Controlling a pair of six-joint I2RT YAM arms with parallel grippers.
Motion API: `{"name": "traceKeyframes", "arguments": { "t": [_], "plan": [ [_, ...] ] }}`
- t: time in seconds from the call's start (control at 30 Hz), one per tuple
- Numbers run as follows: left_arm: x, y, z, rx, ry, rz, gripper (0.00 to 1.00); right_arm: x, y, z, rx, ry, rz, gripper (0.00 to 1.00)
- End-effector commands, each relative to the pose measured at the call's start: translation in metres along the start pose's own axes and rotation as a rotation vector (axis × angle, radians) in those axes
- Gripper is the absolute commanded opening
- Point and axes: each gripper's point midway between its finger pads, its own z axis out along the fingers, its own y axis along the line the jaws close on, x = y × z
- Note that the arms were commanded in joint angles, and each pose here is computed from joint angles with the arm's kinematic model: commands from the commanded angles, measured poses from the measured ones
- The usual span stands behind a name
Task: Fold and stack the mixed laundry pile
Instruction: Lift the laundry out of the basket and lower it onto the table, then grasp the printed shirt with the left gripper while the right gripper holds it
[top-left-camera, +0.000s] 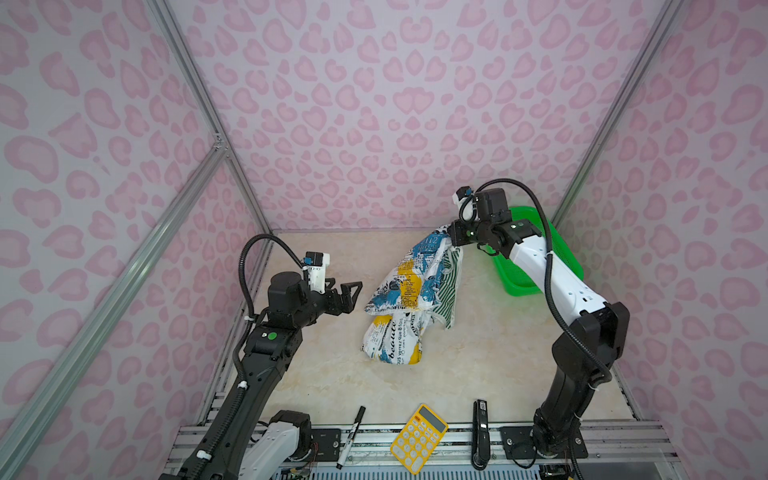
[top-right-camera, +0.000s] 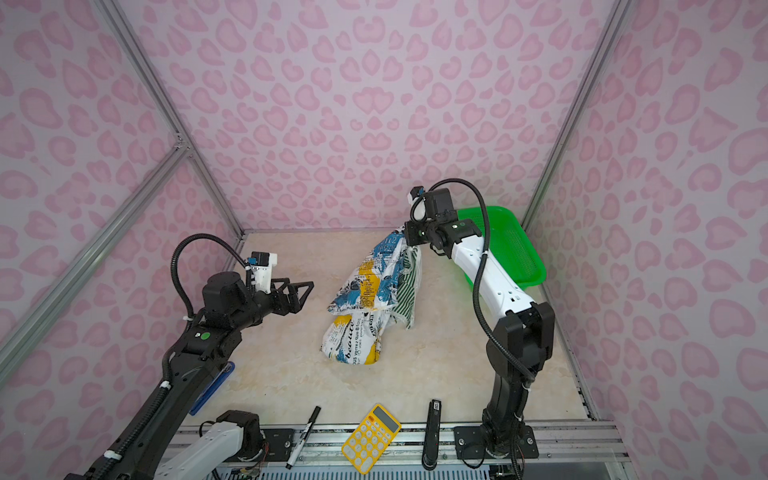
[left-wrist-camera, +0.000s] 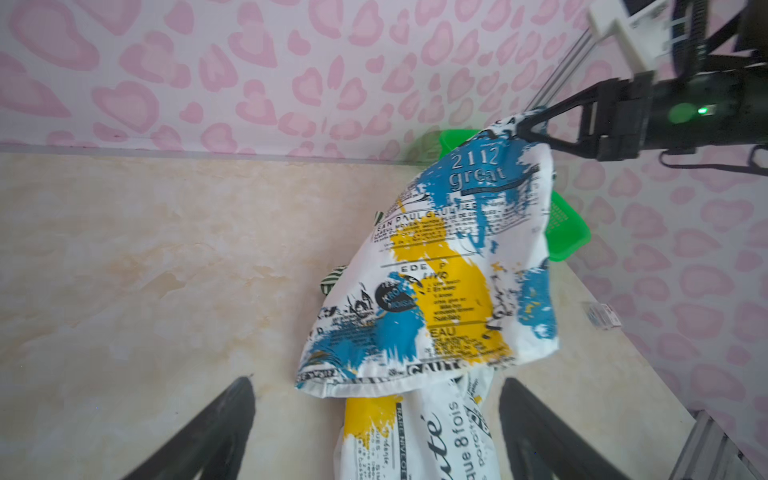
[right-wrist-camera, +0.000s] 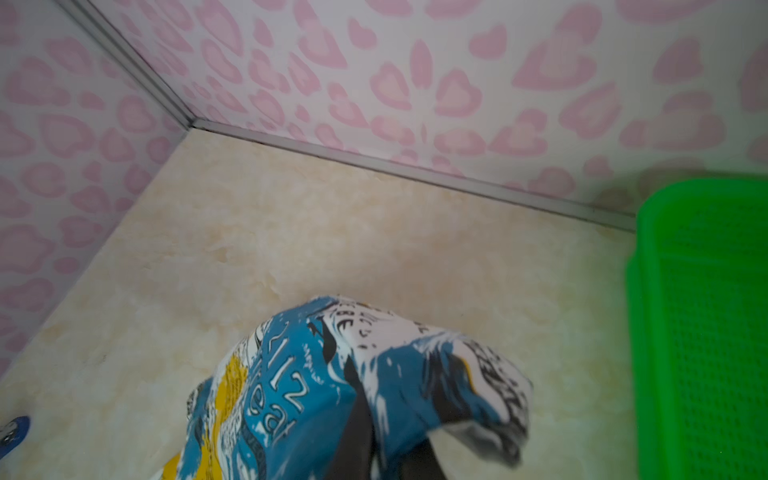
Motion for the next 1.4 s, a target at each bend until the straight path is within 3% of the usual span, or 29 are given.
{"name": "traceKeyframes", "arguments": {
  "t": [0.0, 0.17, 0.3, 0.4, 0.53, 0.6, 0.73, 0.8, 0.9, 0.97, 1.07, 1.17, 1.37],
  "plan": [
    [0.016, -0.007, 0.008, 0.025, 0.054, 0.044, 0.92, 0.035, -0.038, 0.014, 0.145, 0.115, 0.082, 0.33],
    [0.04, -0.019, 0.033, 0.046, 0.151, 0.06, 0.88, 0.058, -0.049, -0.007, 0.214, 0.165, 0.044, 0.52],
    [0.059, -0.04, 0.061, 0.067, 0.235, 0.127, 0.83, 0.078, -0.042, -0.02, 0.172, 0.192, 0.047, 0.55],
    [0.069, -0.048, 0.085, 0.05, 0.282, 0.147, 0.77, 0.099, -0.029, -0.019, 0.089, 0.213, 0.076, 0.55],
    [0.079, -0.041, 0.107, 0.0, 0.327, 0.103, 0.73, 0.158, -0.009, 0.003, -0.063, 0.308, 0.163, 0.56],
    [0.082, -0.035, 0.11, -0.026, 0.325, 0.089, 0.73, 0.177, 0.006, 0.014, -0.163, 0.331, 0.212, 0.62],
    [0.083, -0.006, 0.104, -0.198, 0.318, 0.068, 0.74, 0.193, 0.025, 0.035, -0.242, 0.35, 0.234, 0.63],
    [0.083, 0.014, 0.097, -0.3, 0.314, 0.046, 0.76, 0.195, 0.029, 0.044, -0.248, 0.364, 0.229, 0.59],
    [0.085, 0.04, 0.087, -0.374, 0.299, -0.039, 0.81, 0.197, 0.029, 0.055, -0.243, 0.378, 0.234, 0.4],
    [0.088, 0.051, 0.086, -0.352, 0.284, -0.104, 0.82, 0.193, 0.029, 0.054, -0.237, 0.37, 0.231, 0.24],
    [0.088, 0.053, 0.092, -0.273, 0.265, -0.146, 0.83, 0.179, 0.028, 0.045, -0.223, 0.342, 0.206, 0.08],
    [0.09, 0.044, 0.105, -0.173, 0.284, -0.152, 0.82, 0.163, 0.029, 0.03, -0.216, 0.316, 0.174, 0.0],
    [0.101, 0.023, 0.129, 0.0, 0.321, -0.216, 0.71, 0.137, 0.033, 0.004, -0.21, 0.271, 0.13, 0.0]
  ]
}}
